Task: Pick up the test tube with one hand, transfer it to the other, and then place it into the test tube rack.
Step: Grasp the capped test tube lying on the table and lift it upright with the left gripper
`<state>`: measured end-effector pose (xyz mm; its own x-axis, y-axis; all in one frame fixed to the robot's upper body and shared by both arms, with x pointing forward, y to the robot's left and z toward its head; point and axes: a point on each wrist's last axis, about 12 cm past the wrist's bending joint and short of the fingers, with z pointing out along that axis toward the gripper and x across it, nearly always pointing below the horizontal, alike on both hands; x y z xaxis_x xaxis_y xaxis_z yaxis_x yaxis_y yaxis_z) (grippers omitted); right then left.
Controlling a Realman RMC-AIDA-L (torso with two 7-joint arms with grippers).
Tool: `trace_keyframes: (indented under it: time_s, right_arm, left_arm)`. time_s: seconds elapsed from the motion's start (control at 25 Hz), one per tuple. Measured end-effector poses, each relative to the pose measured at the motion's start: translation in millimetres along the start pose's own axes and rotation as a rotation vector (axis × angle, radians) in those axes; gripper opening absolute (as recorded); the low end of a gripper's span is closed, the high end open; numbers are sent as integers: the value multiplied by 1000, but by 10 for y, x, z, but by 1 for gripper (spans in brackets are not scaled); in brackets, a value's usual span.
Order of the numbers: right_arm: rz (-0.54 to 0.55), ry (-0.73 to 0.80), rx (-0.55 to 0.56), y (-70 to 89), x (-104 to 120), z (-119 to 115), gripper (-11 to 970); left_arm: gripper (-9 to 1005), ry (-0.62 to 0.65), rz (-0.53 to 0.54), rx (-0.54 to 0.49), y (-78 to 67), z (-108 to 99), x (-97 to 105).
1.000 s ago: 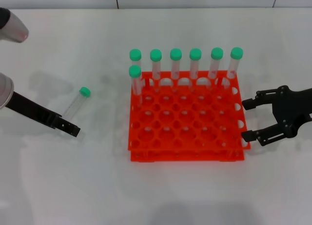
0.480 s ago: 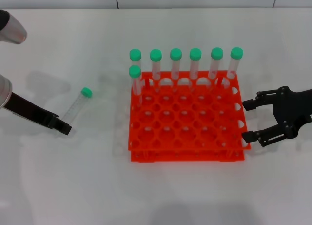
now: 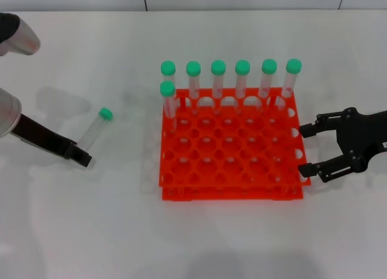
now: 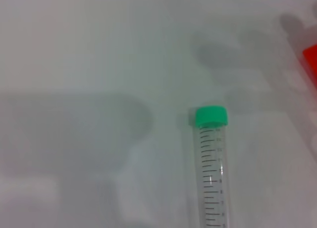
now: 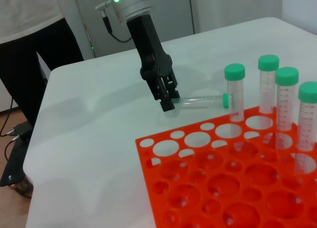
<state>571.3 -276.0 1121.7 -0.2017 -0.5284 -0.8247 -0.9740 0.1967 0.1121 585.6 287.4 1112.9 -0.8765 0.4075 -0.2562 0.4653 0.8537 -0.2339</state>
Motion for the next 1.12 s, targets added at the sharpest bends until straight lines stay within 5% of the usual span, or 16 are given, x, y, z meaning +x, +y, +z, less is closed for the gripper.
trace_keyframes:
  time_s: [0.24,0.76,1.12]
  right_arm:
    - [-1,-2,0,-1,-6,4,868]
    - [4,-4,7,-2,10,-14,868]
    - [7,-3,10,0,23,-25,868]
  left_arm:
    - [489,-3,0,-6,2,7,-6]
    - [237,-35,-2,-29,7,-19,-55]
    - [205,-294,86,-12,-86,-351,-158]
